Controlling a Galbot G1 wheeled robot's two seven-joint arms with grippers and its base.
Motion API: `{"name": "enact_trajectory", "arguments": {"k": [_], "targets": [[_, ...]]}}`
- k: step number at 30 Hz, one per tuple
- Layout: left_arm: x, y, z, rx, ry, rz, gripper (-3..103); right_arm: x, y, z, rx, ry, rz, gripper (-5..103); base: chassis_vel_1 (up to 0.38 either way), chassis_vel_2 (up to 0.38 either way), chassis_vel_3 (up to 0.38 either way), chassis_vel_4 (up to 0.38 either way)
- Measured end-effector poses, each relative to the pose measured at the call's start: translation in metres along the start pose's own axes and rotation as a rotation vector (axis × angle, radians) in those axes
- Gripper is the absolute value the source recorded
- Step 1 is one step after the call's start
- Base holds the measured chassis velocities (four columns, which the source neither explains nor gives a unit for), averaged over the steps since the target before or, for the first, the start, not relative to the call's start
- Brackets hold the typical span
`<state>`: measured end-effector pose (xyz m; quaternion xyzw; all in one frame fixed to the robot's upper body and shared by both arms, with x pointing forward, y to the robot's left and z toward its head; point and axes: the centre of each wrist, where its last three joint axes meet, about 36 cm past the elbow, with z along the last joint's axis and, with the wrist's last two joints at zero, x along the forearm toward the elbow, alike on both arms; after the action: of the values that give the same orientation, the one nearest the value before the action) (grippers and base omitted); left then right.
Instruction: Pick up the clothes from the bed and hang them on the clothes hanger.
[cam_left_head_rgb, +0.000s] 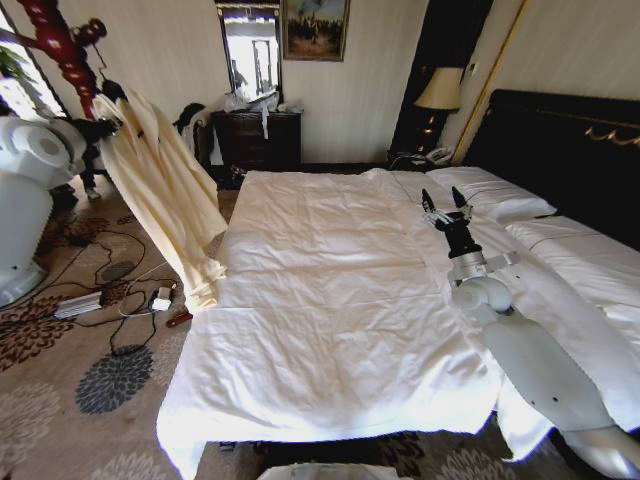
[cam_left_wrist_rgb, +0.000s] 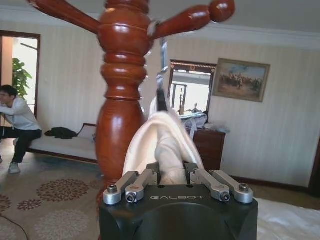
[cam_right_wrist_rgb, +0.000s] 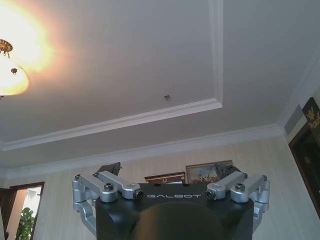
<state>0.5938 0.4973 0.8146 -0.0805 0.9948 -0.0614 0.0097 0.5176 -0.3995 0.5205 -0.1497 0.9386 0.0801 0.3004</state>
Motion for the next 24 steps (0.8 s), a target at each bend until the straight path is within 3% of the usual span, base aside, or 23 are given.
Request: {"name": "enact_trajectory", "arguments": {"k": [1, 3, 7, 8, 9, 13, 14, 16, 17, 19, 21, 22, 24], "targets": [[0.002, 0.001, -0.001, 0.006, -0.016, 0.000, 31, 0.000, 0.001, 0.000, -0.001, 0.000, -0.001, 100, 0.000, 0.000, 0.000, 0.000], [0.003, 0.002, -0.001, 0.008, -0.023, 0.000, 31, 0.000, 0.001, 0.000, -0.001, 0.000, -0.002, 100, 0.000, 0.000, 0.000, 0.000], [0.014, 0.005, -0.005, 0.008, -0.078, 0.007, 53, -0.001, 0.003, -0.001, -0.003, 0.002, 0.001, 100, 0.000, 0.000, 0.000, 0.000], [0.014, 0.005, -0.005, 0.008, -0.078, 0.007, 53, -0.001, 0.003, -0.001, -0.003, 0.002, 0.001, 100, 0.000, 0.000, 0.000, 0.000], [0.017, 0.006, -0.006, 0.004, -0.087, 0.010, 53, -0.001, 0.004, -0.001, -0.003, 0.004, 0.001, 100, 0.000, 0.000, 0.000, 0.000], [0.036, 0.005, -0.009, -0.037, -0.122, 0.027, 74, -0.002, 0.006, -0.001, -0.007, 0.012, 0.001, 100, 0.000, 0.000, 0.000, 0.000], [0.036, 0.005, -0.009, -0.037, -0.122, 0.027, 74, -0.002, 0.006, -0.001, -0.007, 0.012, 0.001, 100, 0.000, 0.000, 0.000, 0.000], [0.051, 0.006, -0.008, -0.064, -0.133, 0.033, 80, -0.003, 0.008, -0.003, -0.009, 0.025, 0.018, 100, 0.000, 0.000, 0.000, 0.000], [0.063, 0.007, -0.007, -0.094, -0.140, 0.036, 90, -0.004, 0.009, -0.005, -0.010, 0.041, 0.052, 100, 0.000, 0.000, 0.000, 0.000], [0.069, 0.007, -0.005, -0.113, -0.144, 0.035, 90, -0.004, 0.010, -0.006, -0.013, 0.046, 0.069, 100, 0.000, 0.000, 0.000, 0.000], [0.092, 0.002, 0.000, -0.186, -0.156, 0.017, 98, -0.004, 0.014, -0.010, -0.024, 0.061, 0.142, 100, 0.000, 0.000, 0.000, 0.000], [0.092, 0.002, 0.000, -0.186, -0.156, 0.017, 98, -0.004, 0.014, -0.010, -0.024, 0.061, 0.142, 100, 0.000, 0.000, 0.000, 0.000], [0.118, -0.016, 0.002, -0.245, -0.189, 0.000, 100, 0.001, 0.015, -0.017, -0.017, 0.082, 0.190, 100, 0.000, 0.000, 0.000, 0.000]]}}
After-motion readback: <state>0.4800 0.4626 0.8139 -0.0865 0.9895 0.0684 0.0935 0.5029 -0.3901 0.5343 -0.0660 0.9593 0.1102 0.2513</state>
